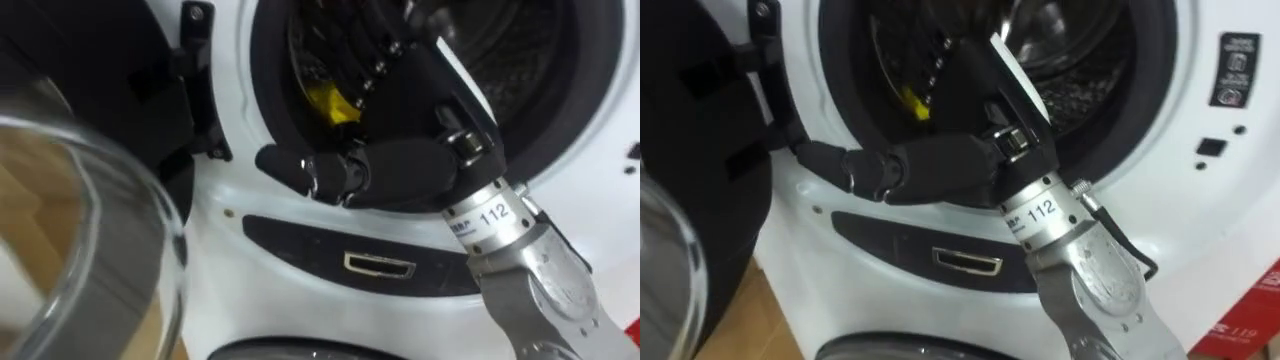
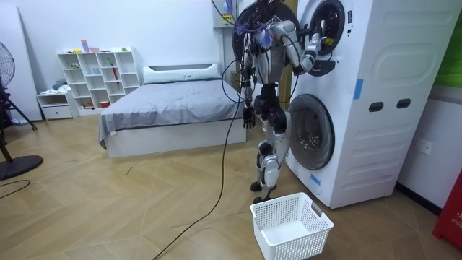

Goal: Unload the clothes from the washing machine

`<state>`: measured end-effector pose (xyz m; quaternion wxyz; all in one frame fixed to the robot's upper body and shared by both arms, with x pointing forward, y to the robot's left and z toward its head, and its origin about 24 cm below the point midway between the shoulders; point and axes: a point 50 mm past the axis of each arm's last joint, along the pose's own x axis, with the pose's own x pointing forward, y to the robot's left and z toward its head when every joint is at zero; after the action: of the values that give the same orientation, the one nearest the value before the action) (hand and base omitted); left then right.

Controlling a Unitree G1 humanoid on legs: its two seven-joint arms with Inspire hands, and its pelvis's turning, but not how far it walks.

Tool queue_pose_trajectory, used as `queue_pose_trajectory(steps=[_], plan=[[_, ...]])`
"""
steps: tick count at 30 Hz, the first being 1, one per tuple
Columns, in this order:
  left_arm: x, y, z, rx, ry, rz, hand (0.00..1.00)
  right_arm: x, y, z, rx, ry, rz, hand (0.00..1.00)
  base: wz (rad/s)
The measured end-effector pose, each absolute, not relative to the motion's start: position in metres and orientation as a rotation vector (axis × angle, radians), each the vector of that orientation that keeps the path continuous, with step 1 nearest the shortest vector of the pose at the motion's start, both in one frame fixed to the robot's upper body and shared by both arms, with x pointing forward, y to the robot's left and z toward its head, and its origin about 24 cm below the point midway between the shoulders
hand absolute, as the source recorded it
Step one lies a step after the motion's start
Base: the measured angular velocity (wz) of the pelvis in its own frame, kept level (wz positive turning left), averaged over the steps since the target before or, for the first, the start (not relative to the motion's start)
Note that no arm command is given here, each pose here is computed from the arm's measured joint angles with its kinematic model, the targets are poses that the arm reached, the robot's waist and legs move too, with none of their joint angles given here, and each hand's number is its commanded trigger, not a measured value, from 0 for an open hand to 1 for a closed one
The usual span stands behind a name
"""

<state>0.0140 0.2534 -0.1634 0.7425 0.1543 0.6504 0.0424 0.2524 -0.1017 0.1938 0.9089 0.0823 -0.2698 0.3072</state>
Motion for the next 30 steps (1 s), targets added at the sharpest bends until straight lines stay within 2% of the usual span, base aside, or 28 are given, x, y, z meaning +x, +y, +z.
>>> queue_pose_trajectory(steps=[23, 30], plan=[[0.022, 0.252, -0.162, 0.378, 1.411, 0.137, 0.0, 0.261, -0.107, 0.198, 0.072, -0.528, 0.533, 0.0, 0.0], [0.025, 0.253, -0.161, 0.381, 1.403, 0.155, 0.0, 0.269, -0.111, 0.194, -0.038, -0.505, 0.47, 0.0, 0.02]])
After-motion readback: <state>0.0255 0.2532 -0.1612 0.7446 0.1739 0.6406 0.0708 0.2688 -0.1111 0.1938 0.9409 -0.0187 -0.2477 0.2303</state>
